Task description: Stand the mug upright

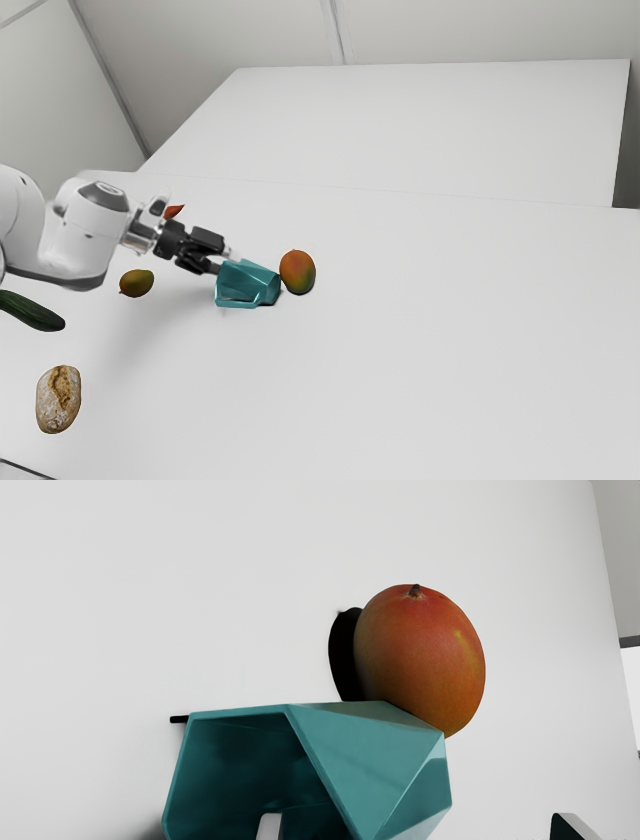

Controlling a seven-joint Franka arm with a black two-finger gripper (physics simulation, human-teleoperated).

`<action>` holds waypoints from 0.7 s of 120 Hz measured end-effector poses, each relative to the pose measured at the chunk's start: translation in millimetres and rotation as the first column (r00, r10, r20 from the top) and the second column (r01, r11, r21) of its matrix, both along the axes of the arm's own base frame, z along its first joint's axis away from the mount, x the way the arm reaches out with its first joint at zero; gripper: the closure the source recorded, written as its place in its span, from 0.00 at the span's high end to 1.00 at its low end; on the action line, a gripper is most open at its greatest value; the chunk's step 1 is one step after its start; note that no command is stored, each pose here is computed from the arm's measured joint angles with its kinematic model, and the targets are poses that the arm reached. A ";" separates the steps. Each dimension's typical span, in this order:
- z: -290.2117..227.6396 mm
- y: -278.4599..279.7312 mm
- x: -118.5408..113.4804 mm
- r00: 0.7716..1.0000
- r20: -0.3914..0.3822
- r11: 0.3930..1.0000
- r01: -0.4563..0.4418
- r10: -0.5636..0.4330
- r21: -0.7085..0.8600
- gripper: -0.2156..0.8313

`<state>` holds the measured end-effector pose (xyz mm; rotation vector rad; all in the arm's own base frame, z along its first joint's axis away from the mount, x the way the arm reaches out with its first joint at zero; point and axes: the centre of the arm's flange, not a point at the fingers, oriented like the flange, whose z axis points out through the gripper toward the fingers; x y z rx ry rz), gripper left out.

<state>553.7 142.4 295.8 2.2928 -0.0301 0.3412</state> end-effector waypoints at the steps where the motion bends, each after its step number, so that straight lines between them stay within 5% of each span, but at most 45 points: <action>1: -0.6 -0.2 0.0 1.000 0.000 1.000 0.001 -0.001 -0.001 0.77; 39: -13.8 -10.3 0.4 0.999 0.017 0.998 0.037 -0.037 -0.042 0.73; 84: -16.2 -11.0 -1.6 0.998 0.043 0.997 0.058 -0.056 -0.050 0.27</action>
